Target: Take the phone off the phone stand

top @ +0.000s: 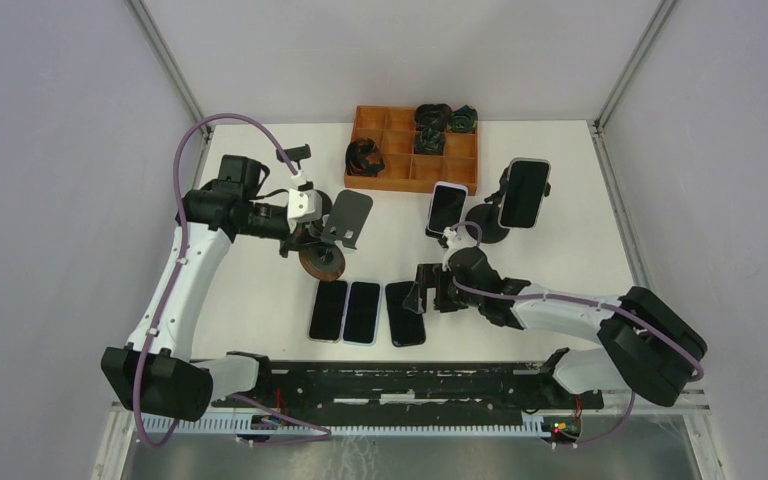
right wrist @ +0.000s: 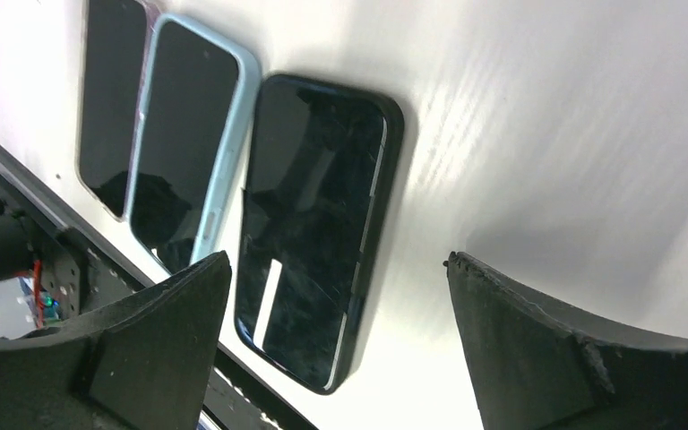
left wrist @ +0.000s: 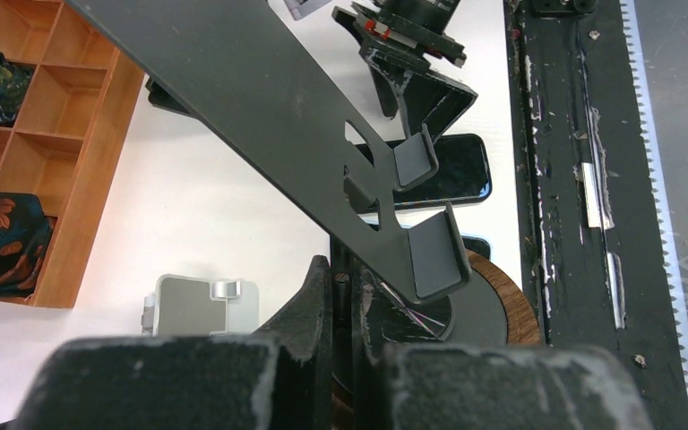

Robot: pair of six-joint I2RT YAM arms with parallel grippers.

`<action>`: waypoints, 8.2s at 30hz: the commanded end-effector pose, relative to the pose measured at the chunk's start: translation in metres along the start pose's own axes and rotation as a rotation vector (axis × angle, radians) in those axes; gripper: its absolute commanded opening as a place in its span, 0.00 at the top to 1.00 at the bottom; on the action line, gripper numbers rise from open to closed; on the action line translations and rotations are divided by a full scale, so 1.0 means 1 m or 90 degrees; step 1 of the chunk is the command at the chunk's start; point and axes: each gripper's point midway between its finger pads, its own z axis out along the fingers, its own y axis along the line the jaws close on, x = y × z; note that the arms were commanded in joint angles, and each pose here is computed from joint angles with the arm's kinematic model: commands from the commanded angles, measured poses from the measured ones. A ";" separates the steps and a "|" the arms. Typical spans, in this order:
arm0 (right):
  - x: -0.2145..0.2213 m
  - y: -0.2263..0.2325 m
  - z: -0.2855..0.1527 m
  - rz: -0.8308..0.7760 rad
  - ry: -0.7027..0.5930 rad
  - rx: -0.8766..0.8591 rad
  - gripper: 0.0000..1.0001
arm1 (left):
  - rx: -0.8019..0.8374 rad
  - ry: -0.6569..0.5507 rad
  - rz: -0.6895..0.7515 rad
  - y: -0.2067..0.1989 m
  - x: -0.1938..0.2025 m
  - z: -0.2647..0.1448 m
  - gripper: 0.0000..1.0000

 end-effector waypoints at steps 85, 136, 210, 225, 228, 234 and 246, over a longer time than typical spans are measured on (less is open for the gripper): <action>-0.151 0.208 -0.104 -0.445 -0.238 -0.491 1.00 | 0.034 0.025 -0.076 0.037 -0.041 0.045 0.10; -0.074 0.036 -0.207 -0.170 -0.201 -0.035 0.02 | -0.011 0.202 -0.040 0.198 0.066 0.127 0.38; -0.130 0.079 -0.222 -0.172 -0.440 -0.165 0.13 | 0.010 0.015 -0.337 0.146 0.048 0.290 0.51; -0.131 0.078 -0.228 -0.159 -0.456 -0.169 0.17 | 0.011 0.017 -0.362 0.147 0.070 0.305 0.45; -0.130 0.080 -0.227 -0.155 -0.455 -0.176 0.18 | 0.015 0.019 -0.366 0.146 0.074 0.307 0.50; -0.127 0.079 -0.221 -0.153 -0.450 -0.182 0.24 | 0.011 0.010 -0.343 0.143 0.062 0.296 0.76; -0.119 0.069 -0.205 -0.151 -0.429 -0.168 0.31 | 0.015 0.065 -0.269 0.122 0.031 0.247 0.98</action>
